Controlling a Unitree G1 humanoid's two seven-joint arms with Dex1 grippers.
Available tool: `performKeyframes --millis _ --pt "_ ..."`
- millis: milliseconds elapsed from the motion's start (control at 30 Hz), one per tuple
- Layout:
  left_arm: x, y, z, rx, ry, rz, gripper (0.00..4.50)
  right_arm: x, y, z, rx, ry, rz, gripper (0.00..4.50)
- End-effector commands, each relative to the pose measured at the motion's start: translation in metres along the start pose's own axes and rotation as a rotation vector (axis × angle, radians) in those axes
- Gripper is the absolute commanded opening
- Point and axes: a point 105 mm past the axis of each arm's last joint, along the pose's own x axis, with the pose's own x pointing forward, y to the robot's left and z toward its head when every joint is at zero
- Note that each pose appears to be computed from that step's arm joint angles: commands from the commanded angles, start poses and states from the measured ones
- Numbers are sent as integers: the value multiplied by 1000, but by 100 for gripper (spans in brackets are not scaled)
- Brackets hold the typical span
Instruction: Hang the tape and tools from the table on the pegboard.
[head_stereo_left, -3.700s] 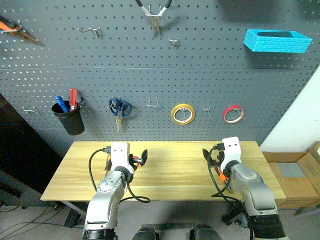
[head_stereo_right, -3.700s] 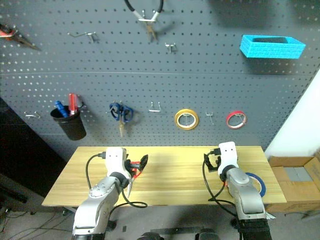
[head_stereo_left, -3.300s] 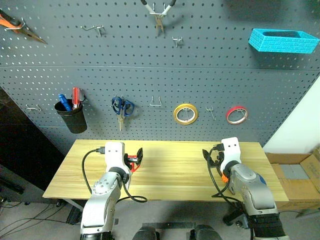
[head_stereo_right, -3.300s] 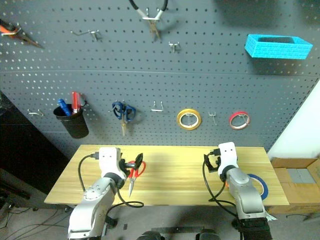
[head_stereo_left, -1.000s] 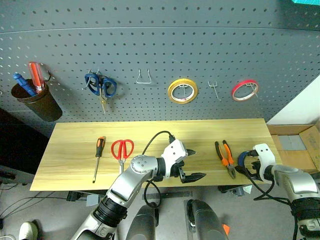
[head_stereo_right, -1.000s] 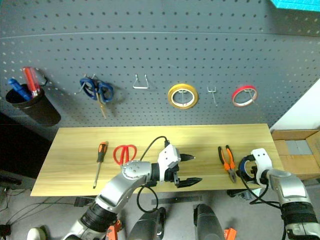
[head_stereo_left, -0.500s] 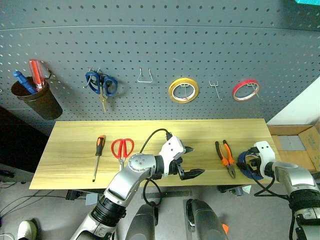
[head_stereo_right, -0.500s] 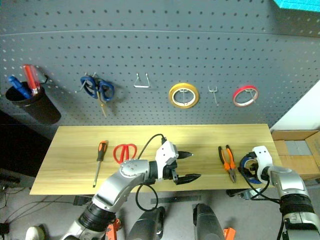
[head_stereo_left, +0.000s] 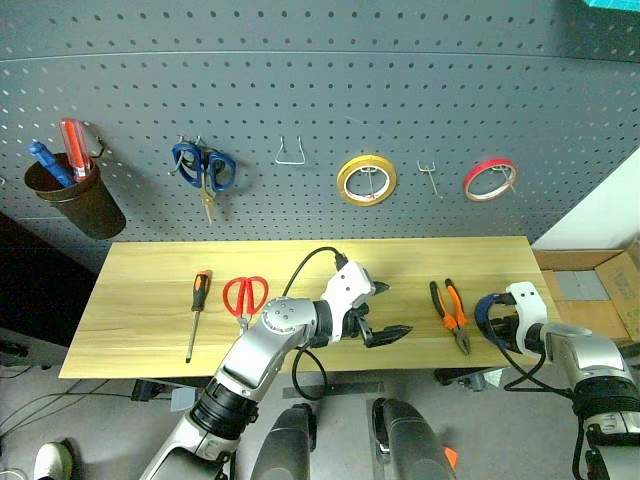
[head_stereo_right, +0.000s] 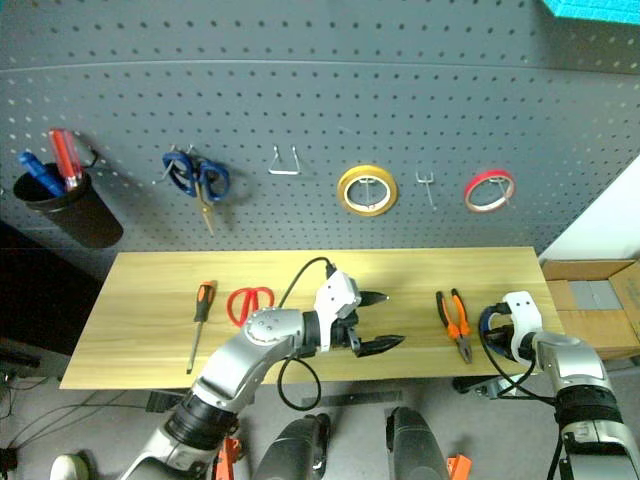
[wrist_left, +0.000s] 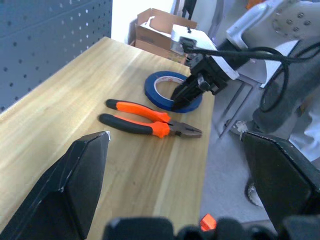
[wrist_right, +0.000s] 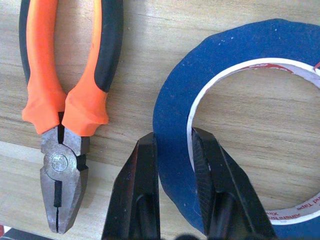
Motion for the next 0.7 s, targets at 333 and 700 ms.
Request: performKeyframes --millis 333,700 --pt "-14 30 47 70 -138 41 450 -49 31 72 81 -286 -129 38" --pt "-54 40 55 49 -169 206 450 -85 152 163 138 -567 46 38"
